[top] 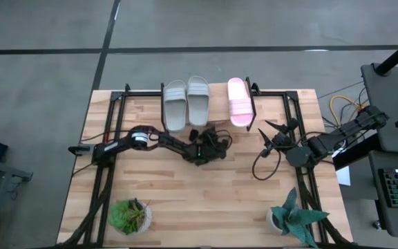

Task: Pick and place slides into the shelf
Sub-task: Put the pink slipper on the shelf

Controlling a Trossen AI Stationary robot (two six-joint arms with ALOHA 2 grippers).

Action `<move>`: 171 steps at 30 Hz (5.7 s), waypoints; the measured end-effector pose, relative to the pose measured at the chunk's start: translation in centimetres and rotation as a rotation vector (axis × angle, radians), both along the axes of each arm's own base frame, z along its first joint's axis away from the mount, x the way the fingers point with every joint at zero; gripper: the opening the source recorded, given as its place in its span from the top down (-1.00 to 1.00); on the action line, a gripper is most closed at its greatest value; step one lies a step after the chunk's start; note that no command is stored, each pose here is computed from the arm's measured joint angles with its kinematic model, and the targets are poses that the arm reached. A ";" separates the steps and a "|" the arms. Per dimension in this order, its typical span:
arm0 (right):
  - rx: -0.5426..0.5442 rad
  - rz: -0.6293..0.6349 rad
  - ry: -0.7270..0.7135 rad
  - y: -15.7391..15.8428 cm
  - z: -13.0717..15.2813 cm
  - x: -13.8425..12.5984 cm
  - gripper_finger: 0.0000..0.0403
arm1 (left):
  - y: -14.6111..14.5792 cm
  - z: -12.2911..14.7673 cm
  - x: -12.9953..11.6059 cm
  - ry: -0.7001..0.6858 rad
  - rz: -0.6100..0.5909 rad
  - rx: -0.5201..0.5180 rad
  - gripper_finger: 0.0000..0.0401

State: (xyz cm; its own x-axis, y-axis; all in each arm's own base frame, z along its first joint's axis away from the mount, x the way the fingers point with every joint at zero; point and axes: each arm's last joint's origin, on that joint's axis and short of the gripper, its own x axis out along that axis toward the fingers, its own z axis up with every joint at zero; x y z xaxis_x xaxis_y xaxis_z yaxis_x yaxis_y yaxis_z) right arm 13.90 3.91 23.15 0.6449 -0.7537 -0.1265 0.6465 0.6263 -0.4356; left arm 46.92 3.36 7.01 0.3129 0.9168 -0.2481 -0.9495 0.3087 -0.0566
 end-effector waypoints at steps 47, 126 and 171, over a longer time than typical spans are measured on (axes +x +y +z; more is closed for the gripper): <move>-0.024 0.002 0.033 0.0 -0.5 -0.1 0.09 | -2.7 1.2 -9.7 0.123 -0.444 0.192 0.02; -0.024 0.003 0.033 0.0 -0.5 -0.1 0.09 | 6.0 2.0 -7.5 0.149 -0.513 0.086 0.16; -0.024 0.003 0.033 0.0 -0.5 -0.1 0.09 | 2.5 2.8 -6.9 0.136 -0.611 0.095 1.00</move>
